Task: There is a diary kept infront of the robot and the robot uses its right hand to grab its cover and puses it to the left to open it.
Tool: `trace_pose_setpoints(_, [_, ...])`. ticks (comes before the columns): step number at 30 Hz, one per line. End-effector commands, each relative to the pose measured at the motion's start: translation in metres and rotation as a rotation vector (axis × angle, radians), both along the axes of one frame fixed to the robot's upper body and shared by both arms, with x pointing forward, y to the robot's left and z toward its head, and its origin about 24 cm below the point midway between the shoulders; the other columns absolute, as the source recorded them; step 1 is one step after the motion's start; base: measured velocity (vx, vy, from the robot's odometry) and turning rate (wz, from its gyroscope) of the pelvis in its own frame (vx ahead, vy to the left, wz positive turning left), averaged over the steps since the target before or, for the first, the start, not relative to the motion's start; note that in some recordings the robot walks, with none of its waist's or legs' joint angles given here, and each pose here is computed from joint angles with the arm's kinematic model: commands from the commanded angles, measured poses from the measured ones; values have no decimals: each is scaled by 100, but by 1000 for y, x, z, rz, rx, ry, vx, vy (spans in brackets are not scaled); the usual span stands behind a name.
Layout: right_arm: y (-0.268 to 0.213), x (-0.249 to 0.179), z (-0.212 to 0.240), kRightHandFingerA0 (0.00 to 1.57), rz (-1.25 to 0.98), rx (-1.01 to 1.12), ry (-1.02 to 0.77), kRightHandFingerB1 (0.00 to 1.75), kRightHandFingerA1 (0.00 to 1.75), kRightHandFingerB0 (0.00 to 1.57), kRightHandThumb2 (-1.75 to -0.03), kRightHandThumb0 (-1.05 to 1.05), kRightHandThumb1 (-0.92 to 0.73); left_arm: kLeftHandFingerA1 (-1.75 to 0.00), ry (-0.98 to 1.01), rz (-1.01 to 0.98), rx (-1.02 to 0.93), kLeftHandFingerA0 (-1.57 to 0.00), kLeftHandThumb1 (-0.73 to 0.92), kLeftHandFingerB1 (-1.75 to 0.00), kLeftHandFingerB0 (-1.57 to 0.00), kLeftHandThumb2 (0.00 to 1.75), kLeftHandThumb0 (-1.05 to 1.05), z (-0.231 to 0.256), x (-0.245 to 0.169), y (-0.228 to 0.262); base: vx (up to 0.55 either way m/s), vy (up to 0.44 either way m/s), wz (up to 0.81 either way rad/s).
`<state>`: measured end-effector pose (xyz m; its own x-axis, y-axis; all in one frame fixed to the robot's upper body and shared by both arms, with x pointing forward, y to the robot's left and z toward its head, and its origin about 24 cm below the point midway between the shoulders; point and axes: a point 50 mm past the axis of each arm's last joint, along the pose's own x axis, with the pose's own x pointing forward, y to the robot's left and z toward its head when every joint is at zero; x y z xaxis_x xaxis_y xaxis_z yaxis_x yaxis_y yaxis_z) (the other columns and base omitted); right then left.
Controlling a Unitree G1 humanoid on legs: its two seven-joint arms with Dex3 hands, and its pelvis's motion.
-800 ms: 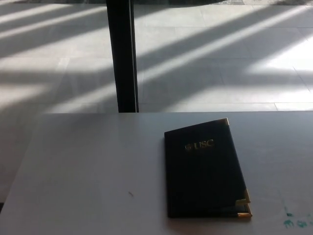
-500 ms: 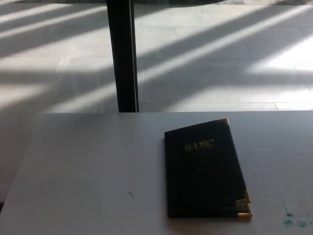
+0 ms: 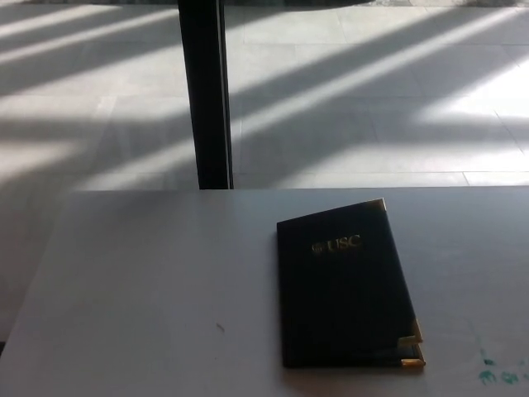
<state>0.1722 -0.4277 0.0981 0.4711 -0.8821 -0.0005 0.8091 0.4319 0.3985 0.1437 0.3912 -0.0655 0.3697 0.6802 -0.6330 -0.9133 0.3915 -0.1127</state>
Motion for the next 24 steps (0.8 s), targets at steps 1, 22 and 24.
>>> trace_pose_setpoints(1, [12, 27, 61, 43, 52, 46, -238, 48, 54, 31, -75, -80, -92, -100, -70, 132, 10, -47, 92, -77, -18, 143, -99, 14, -1, 17, 0, 0, 0])
trace_pose_setpoints(22, [153, 105, 37, 31, 583, 223, -169, 44, 51, 24, -73, -78, -92, -103, -62, 151, 3, -49, 92, -75, -17, 143, -98, 14, -2, 18, 0, 0, 0])
trace_pose_setpoints(24, [167, 107, 22, 31, 651, 243, -120, 42, 48, 23, -71, -79, -92, -104, -61, 153, 1, -51, 92, -76, -18, 143, -96, 13, -6, 19, 0, 0, 0])
